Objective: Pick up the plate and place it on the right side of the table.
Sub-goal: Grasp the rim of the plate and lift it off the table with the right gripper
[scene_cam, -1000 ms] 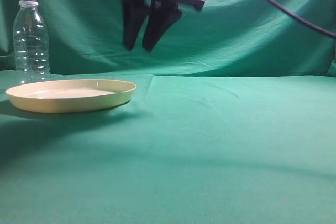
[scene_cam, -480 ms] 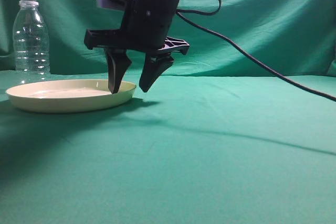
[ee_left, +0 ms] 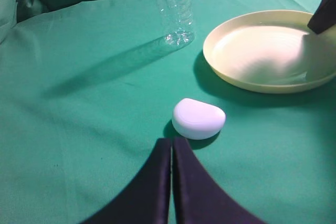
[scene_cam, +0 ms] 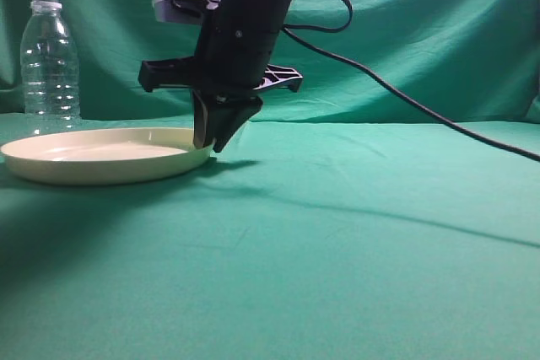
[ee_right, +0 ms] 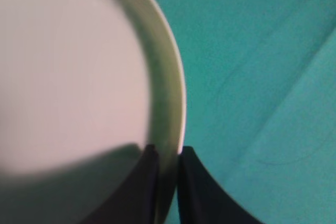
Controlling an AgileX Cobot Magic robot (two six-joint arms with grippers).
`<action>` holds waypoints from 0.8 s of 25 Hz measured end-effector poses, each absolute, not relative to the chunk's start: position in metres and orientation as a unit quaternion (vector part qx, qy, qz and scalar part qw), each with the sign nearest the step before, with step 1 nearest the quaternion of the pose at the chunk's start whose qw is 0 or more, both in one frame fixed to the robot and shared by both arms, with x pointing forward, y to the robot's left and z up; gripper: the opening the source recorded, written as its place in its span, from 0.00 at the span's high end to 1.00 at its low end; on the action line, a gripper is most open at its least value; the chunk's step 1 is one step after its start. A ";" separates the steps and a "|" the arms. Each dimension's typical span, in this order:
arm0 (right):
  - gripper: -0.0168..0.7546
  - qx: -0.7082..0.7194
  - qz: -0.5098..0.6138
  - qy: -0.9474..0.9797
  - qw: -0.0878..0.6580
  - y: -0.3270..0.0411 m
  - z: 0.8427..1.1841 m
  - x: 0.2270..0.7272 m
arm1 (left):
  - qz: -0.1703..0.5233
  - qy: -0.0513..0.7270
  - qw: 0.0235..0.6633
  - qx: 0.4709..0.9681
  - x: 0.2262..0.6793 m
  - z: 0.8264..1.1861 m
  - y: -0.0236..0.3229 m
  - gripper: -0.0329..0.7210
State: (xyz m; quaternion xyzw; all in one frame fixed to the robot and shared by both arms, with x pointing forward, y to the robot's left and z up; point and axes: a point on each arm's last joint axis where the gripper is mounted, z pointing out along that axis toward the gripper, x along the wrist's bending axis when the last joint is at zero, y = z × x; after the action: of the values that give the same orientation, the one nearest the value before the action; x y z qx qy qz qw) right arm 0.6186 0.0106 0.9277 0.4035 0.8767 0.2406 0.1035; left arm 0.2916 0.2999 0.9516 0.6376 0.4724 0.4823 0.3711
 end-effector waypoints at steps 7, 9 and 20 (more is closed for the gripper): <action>0.98 0.426 0.192 0.875 0.125 0.006 0.949 0.623 | 0.482 0.472 0.371 0.638 0.292 0.952 0.300 0.96; 0.98 0.422 0.175 0.878 0.144 0.000 0.969 0.623 | 0.482 0.472 0.371 0.638 0.292 0.952 0.300 0.96; 0.98 0.519 0.146 0.815 0.215 -0.128 1.078 0.618 | 0.482 0.472 0.371 0.638 0.292 0.952 0.300 0.96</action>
State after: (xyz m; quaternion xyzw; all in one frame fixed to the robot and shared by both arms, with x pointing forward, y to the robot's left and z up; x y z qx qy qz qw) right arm 0.6185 -0.1285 1.0776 0.5186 0.8146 0.1461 0.2145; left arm 0.2916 0.2999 0.9516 0.6376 0.4724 0.4823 0.3711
